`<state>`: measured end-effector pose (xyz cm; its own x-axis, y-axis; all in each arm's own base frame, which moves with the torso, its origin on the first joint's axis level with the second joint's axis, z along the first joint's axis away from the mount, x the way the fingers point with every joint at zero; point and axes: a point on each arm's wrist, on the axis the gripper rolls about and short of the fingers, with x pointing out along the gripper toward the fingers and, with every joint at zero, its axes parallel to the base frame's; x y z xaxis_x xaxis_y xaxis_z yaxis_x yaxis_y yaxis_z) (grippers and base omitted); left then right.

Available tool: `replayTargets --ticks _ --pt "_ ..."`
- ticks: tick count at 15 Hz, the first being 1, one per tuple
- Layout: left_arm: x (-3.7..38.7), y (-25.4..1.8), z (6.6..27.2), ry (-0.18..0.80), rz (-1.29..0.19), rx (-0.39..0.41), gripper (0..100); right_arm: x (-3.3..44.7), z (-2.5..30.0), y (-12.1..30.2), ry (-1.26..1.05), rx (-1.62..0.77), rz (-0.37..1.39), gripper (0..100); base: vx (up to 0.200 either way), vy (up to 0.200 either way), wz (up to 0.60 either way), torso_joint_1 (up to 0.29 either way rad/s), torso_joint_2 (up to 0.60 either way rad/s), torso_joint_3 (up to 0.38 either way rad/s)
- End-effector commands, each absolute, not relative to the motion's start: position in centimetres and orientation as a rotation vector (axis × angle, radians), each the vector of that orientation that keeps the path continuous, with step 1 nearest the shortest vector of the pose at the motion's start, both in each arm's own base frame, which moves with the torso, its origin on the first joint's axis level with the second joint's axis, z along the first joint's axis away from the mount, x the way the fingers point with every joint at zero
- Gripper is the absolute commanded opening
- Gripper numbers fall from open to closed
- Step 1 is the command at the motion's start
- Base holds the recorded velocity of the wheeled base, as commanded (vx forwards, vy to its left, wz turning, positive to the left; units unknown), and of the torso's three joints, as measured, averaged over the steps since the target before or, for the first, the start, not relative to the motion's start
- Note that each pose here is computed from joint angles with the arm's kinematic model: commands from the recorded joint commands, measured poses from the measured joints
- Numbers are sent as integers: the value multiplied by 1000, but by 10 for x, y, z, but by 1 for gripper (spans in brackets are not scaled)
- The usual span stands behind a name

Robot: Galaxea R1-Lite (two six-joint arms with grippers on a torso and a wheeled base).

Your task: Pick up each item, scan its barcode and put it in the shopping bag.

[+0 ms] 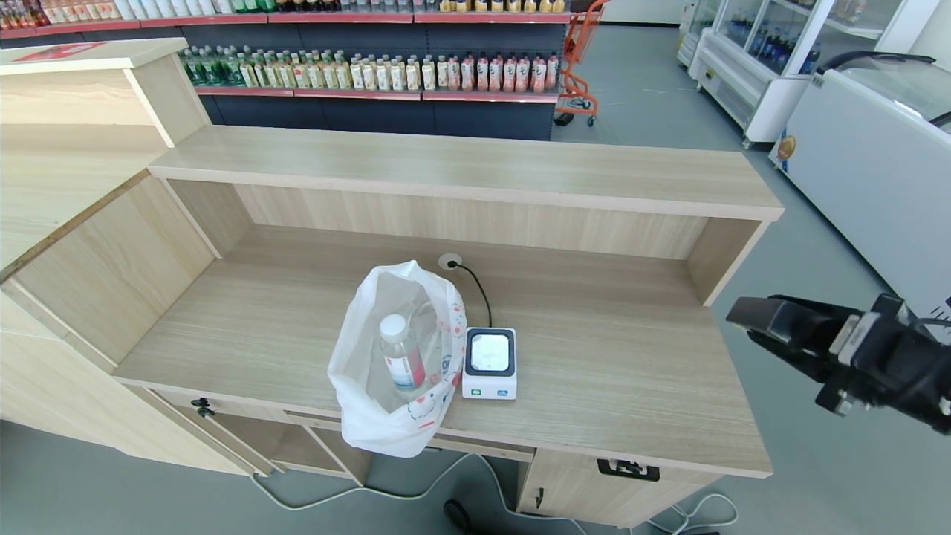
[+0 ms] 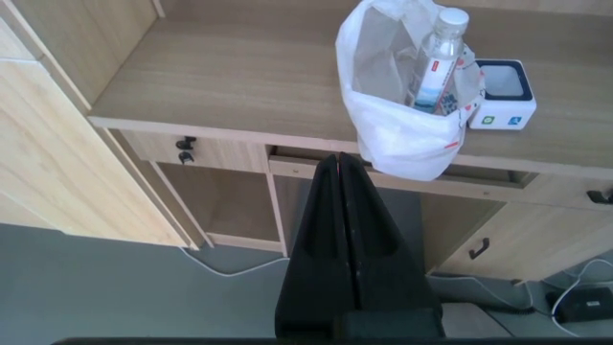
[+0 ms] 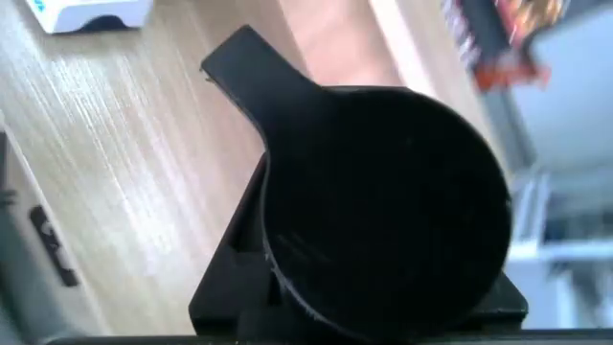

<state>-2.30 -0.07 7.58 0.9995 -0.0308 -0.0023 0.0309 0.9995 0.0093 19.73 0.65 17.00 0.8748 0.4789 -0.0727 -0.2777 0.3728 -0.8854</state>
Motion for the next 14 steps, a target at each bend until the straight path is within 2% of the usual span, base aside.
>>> replayTargets --ticks 1,3,6,7,8,10,14 --pt "-23 -1 76 3 -31 9 0 160 192 28 -507 -1287 583 0 0 0 0 0 0 0" --pt "-23 -1 76 3 -31 9 0 153 195 42 -765 -1502 656 0 0 0 0 0 0 0" --pt "-23 -1 76 3 -31 9 0 128 210 54 -1163 -1766 555 0 0 0 0 0 0 0" --pt "-23 -1 75 4 -31 9 0 122 213 58 -1239 -1786 533 0 0 0 0 0 0 0" --pt "-23 -1 76 3 -31 9 0 108 218 69 -1461 -1810 489 0 0 0 0 0 0 0" --pt "-23 -1 76 3 -31 9 0 97 221 80 -1684 -1781 482 0 0 0 0 0 0 0" --pt "-23 -1 76 3 -31 9 0 76 235 72 -1875 -1769 307 0 0 0 0 0 0 0"
